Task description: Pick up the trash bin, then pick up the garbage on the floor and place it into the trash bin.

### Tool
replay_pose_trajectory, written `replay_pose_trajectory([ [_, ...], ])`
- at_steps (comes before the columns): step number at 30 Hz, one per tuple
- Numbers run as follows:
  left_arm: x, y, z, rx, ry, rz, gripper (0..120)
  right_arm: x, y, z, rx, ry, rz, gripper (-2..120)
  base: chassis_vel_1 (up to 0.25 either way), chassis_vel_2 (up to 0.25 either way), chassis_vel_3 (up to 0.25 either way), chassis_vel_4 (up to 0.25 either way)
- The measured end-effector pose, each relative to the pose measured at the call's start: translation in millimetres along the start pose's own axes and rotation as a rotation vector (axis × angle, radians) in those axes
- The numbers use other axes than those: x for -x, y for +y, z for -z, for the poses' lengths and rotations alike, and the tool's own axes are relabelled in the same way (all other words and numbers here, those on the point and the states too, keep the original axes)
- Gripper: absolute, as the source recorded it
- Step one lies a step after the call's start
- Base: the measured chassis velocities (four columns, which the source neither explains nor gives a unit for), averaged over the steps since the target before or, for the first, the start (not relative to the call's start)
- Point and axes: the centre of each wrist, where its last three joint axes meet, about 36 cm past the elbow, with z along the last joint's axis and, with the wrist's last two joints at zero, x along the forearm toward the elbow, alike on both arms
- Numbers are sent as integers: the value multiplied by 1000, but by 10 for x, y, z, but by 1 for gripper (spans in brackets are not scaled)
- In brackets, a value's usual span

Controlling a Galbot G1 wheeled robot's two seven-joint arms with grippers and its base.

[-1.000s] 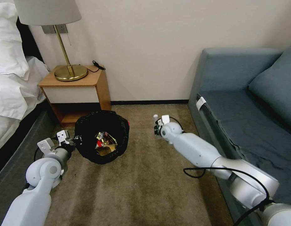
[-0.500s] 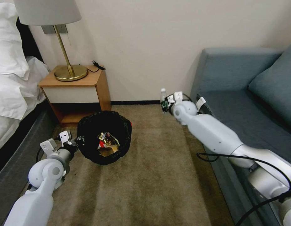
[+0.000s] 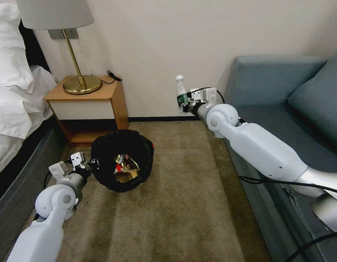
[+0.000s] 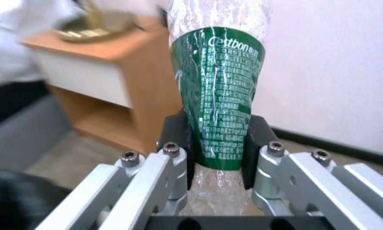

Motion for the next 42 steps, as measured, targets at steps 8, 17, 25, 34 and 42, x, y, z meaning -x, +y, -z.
replay_pose_trajectory([
  [8, 38, -19, -20, -9, 9, 2, 2, -359, 574, -135, -34, -57, 213, 18, 0, 0, 0, 0],
  [17, 58, -55, -22, -18, 11, -1, 2, -452, 842, -379, -64, -56, 328, 18, 0, 0, 0, 0],
  [25, 61, -104, -36, -23, 16, -4, 2, -430, 978, -670, -83, -33, 377, 18, 0, 0, 0, 0],
  [34, 54, -123, -57, -24, 19, -4, 2, -432, 1248, -880, -106, 9, 444, 18, 0, 0, 0, 0],
  [42, 30, -115, -18, -23, 14, -10, 2, -436, 1351, -1072, -133, 43, 455, 18, 0, 0, 0, 0],
])
